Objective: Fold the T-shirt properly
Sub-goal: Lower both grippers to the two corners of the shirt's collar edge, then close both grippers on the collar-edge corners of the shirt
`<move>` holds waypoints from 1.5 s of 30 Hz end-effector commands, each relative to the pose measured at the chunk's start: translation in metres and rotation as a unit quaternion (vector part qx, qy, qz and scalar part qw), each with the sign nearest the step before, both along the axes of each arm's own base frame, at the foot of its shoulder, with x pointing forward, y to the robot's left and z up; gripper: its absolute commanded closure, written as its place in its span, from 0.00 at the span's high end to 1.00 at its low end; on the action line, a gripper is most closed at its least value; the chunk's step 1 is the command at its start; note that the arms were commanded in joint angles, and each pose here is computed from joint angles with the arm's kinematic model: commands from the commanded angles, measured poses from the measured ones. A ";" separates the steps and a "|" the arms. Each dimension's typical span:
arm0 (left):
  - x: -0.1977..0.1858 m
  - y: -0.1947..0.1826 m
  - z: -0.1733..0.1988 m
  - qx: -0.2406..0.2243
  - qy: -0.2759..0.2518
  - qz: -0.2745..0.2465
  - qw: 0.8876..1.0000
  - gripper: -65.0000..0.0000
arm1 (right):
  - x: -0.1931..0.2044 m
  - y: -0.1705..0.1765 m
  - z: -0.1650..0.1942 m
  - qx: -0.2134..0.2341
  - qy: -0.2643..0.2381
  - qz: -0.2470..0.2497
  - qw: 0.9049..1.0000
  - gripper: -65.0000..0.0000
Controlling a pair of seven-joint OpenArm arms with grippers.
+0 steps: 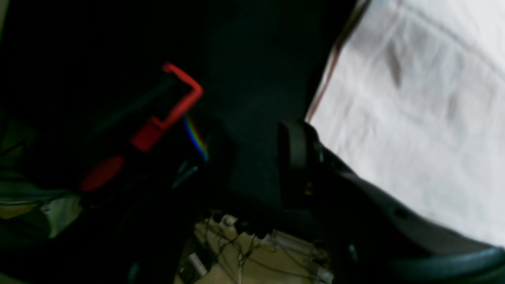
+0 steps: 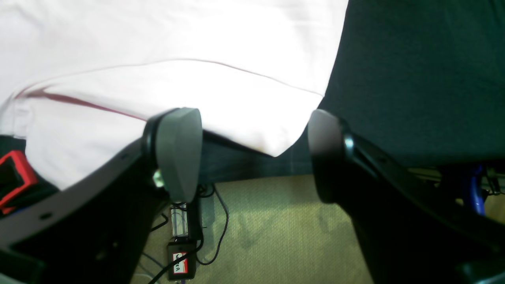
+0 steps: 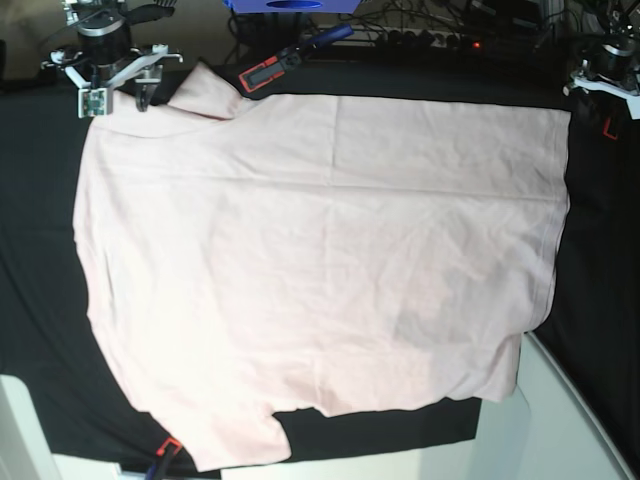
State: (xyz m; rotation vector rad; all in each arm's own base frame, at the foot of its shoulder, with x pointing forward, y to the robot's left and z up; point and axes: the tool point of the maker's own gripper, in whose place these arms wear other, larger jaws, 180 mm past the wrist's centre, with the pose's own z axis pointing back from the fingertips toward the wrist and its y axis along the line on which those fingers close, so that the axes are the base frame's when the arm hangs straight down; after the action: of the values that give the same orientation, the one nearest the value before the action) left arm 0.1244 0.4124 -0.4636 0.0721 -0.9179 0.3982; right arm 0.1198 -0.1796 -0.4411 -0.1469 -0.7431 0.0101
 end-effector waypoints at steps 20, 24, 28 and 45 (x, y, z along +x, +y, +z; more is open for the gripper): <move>0.020 -0.029 -0.007 -0.020 -0.017 -0.027 0.999 0.35 | 0.003 -0.003 0.006 -0.006 -0.014 0.002 1.000 0.62; 0.019 -0.029 -0.007 -0.021 -0.018 -0.024 0.999 0.34 | 0.003 -0.003 0.006 -0.006 -0.014 0.003 1.000 0.62; 0.017 -0.028 -0.008 -0.020 -0.013 -0.023 0.999 0.19 | 0.003 -0.003 0.006 -0.006 -0.015 0.003 1.000 0.62; 0.015 -0.027 -0.008 -0.018 -0.013 -0.022 1.000 0.00 | 0.023 -0.006 0.020 0.210 -0.057 -0.088 0.972 0.63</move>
State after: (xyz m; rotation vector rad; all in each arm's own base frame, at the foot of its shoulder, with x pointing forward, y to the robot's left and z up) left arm 0.1379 0.3759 -0.4809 -0.0043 -0.9093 0.3837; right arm 0.1358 -0.1869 -0.4296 0.1776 -0.7826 -0.3309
